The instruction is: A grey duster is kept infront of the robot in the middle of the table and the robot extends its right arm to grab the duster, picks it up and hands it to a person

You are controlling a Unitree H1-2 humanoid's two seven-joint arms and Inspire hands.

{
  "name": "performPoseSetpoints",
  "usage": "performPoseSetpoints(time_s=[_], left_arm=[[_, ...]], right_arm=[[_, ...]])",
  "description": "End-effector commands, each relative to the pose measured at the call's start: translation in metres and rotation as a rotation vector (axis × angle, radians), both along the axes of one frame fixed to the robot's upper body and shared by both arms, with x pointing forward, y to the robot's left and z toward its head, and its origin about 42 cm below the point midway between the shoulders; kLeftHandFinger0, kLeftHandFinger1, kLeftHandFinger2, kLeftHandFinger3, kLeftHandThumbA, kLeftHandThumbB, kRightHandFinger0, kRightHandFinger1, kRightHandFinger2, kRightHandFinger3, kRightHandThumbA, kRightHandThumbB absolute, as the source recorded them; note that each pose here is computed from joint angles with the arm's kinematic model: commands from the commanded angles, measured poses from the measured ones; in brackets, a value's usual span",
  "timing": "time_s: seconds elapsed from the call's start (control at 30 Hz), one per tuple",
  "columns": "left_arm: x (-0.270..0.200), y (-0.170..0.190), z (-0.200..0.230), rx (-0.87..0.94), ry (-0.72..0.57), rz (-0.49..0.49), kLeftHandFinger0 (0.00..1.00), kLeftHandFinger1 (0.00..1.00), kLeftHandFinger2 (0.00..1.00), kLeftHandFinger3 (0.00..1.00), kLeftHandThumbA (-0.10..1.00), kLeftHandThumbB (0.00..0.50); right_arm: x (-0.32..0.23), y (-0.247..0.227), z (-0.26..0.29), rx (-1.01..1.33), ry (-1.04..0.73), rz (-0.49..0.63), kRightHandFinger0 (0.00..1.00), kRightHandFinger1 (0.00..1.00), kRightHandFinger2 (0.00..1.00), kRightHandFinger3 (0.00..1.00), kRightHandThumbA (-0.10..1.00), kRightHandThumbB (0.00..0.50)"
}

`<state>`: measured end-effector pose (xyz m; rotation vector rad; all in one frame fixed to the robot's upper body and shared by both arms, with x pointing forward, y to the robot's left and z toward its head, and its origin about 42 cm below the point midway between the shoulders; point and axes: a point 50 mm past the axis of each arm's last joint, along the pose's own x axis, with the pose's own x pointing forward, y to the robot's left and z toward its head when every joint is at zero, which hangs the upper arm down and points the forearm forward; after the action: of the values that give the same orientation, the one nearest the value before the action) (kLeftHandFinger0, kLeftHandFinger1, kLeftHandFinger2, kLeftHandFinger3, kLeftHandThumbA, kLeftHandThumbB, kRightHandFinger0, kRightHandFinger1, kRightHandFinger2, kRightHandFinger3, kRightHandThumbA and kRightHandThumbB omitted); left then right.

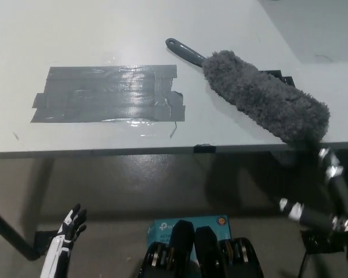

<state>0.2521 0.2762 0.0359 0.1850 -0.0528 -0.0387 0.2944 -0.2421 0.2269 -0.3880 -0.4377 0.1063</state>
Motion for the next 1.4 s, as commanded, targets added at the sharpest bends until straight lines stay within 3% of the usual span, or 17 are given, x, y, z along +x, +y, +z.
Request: performPoseSetpoints(time_s=[0.0,0.03,0.07,0.13,0.23,0.53,0.67,0.9,1.37], left_arm=[[0.004,0.003,0.009,0.033,-0.065,-0.027,1.0,1.0,1.0,1.0,1.0,0.402],[0.004,0.003,0.009,0.035,-0.067,-0.028,1.0,1.0,1.0,1.0,1.0,0.401],[0.005,0.003,0.01,0.036,-0.071,-0.03,1.0,1.0,1.0,1.0,1.0,0.4],[0.007,0.004,0.011,0.036,-0.076,-0.029,1.0,1.0,1.0,1.0,1.0,0.398],[0.008,0.004,0.012,0.024,-0.071,-0.033,1.0,1.0,1.0,1.0,1.0,0.405],[0.011,0.002,0.016,0.022,-0.075,-0.042,1.0,1.0,1.0,1.0,1.0,0.408],[0.013,0.002,0.017,0.025,-0.076,-0.041,1.0,1.0,1.0,1.0,1.0,0.412],[0.014,0.002,0.019,0.018,-0.085,-0.046,1.0,1.0,1.0,1.0,1.0,0.398],[0.017,0.002,0.022,0.033,-0.089,-0.055,1.0,1.0,1.0,1.0,1.0,0.41]], right_arm=[[0.034,-0.017,0.047,-0.142,-0.028,-0.121,1.0,1.0,1.0,1.0,0.92,0.334],[0.044,-0.019,0.051,-0.147,-0.018,-0.13,1.0,1.0,1.0,1.0,0.93,0.332],[0.059,-0.02,0.054,-0.156,0.001,-0.139,1.0,1.0,1.0,1.0,0.96,0.369],[0.083,-0.02,0.062,-0.188,0.032,-0.156,1.0,1.0,1.0,1.0,0.98,0.37],[0.113,-0.016,0.069,-0.212,0.075,-0.164,1.0,1.0,1.0,1.0,0.92,0.362],[0.193,0.005,0.071,-0.34,0.258,-0.203,1.0,1.0,1.0,1.0,0.9,0.38],[0.212,0.018,0.07,-0.389,0.327,-0.209,1.0,1.0,1.0,1.0,0.92,0.387],[0.241,0.042,0.061,-0.44,0.516,-0.174,1.0,1.0,1.0,1.0,1.0,0.496],[0.261,0.07,0.06,-0.627,0.604,-0.135,1.0,1.0,1.0,1.0,1.0,0.5]])
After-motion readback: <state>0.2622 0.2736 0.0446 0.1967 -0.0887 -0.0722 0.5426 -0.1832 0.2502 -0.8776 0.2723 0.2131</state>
